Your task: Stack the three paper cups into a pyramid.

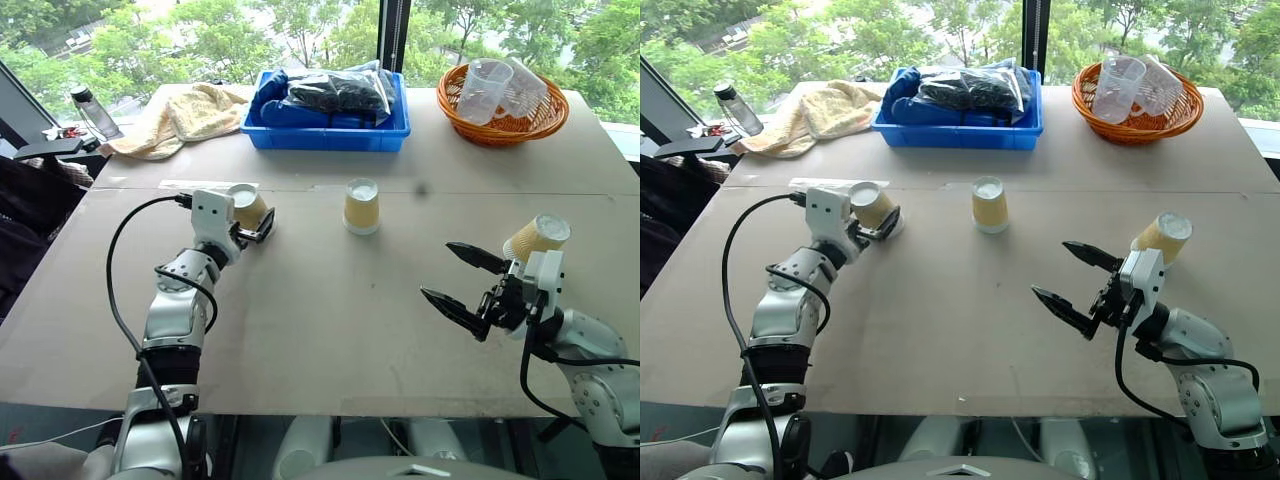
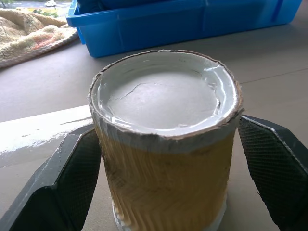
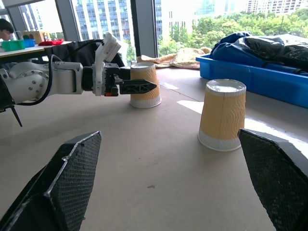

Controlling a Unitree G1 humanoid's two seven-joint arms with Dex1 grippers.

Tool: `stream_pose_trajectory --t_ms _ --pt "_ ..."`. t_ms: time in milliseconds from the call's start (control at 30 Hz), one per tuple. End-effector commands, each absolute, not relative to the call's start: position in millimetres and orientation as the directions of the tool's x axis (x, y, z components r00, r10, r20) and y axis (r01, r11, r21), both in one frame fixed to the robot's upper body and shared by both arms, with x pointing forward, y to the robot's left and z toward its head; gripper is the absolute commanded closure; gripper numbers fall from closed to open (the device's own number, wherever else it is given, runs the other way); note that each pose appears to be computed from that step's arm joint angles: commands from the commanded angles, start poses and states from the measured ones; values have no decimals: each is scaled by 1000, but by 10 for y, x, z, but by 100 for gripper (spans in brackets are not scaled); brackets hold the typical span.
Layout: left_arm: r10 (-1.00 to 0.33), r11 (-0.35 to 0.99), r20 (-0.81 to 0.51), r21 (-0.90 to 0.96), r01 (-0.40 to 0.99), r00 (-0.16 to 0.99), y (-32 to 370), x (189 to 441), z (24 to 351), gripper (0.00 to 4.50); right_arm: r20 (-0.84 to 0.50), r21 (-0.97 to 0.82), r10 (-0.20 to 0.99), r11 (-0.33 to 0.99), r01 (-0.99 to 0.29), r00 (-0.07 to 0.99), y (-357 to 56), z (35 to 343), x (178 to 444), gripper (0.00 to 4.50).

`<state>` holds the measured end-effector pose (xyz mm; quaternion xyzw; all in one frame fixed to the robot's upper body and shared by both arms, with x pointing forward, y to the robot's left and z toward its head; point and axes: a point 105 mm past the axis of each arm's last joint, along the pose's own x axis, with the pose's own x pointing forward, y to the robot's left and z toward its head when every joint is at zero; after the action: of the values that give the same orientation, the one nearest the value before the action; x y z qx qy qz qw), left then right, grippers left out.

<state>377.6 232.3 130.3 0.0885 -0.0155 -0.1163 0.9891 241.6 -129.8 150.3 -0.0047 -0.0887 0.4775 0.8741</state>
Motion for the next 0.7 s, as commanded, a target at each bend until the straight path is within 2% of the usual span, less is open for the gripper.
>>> stream_pose_trajectory --t_ms 33,100,133,200,233,267,400,567,633,700 --pt "-249 952 69 202 231 966 2310 3794 1448 6 185 -129 843 530 -838 505 -1233 1621 2389 0" --pt "-261 948 67 205 243 963 2289 3788 1430 6 186 -129 843 530 -838 505 -1231 1622 2390 0" --pt "-266 948 67 200 248 962 2281 3785 1422 60 186 -130 843 530 -838 505 -1232 1623 2391 0" --pt "-272 951 66 169 258 960 2272 3777 1403 123 183 -132 843 531 -837 506 -1239 1622 2397 0" --pt "-280 952 67 146 269 958 2260 3771 1396 182 178 -136 844 530 -837 505 -1242 1617 2398 0" --pt "-281 952 67 146 269 957 2261 3767 1395 197 173 -139 847 527 -839 503 -1242 1613 2398 0" --pt "-301 946 70 149 289 951 2244 3741 1395 197 171 -135 847 527 -839 504 -1254 1594 2391 0" --pt "-465 877 52 168 451 884 1967 3617 1373 197 165 -133 839 541 -831 519 -1328 1576 2374 0" --pt "-608 783 29 191 593 793 1695 3479 1357 197 158 -135 832 551 -823 532 -1385 1566 2362 0" --pt "-774 611 -22 234 756 632 1321 3243 1309 197 146 -130 821 569 -812 552 -1461 1543 2337 0"
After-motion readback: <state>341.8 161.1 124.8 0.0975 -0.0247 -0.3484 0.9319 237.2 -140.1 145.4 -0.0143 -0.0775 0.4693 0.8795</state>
